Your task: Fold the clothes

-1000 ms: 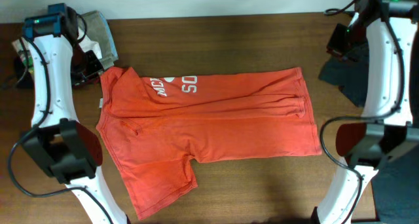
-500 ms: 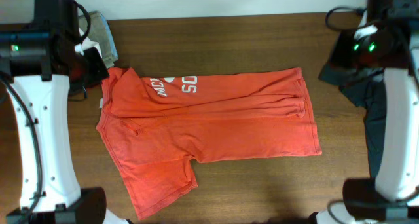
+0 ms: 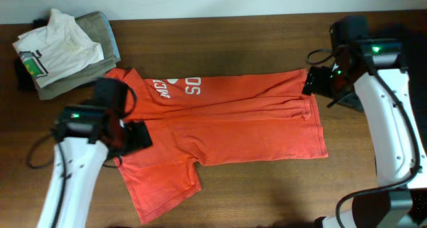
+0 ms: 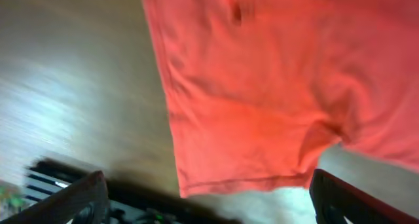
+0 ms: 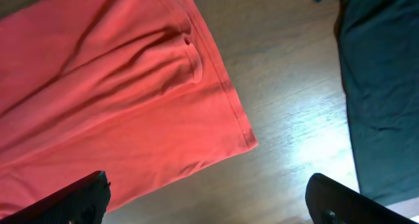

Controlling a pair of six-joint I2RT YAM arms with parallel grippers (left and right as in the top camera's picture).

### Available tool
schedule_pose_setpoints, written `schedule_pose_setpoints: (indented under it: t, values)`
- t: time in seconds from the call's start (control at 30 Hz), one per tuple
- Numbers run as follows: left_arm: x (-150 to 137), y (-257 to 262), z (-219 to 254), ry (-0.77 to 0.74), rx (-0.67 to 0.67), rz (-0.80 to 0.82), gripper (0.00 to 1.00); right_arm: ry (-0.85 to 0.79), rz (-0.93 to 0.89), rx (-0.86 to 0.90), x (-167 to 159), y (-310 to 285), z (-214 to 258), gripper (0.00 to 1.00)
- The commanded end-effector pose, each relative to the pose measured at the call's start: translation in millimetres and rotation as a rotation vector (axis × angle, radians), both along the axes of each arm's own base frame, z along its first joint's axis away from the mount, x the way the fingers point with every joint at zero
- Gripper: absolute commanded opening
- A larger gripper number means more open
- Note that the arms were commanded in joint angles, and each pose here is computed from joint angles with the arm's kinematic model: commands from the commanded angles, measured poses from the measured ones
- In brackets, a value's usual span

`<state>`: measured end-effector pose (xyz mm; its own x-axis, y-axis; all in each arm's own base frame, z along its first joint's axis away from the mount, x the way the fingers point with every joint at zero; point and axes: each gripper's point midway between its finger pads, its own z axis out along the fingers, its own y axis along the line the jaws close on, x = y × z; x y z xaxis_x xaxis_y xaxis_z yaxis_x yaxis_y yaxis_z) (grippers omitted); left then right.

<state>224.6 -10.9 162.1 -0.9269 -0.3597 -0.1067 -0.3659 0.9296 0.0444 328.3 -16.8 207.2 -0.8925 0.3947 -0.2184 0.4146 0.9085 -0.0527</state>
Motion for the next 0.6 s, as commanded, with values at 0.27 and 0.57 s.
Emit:
schedule_pose_setpoints:
  t: [0.27,0.57]
  values:
    - [-68,-6,-130,0.227,-0.039,0.222,0.99,-0.035,-0.021,-0.023,7,-4,-5,0.99]
    - [-84,-8,-139,0.273,-0.052,0.265,0.99,0.005,-0.02,-0.024,6,-4,-26,0.99]
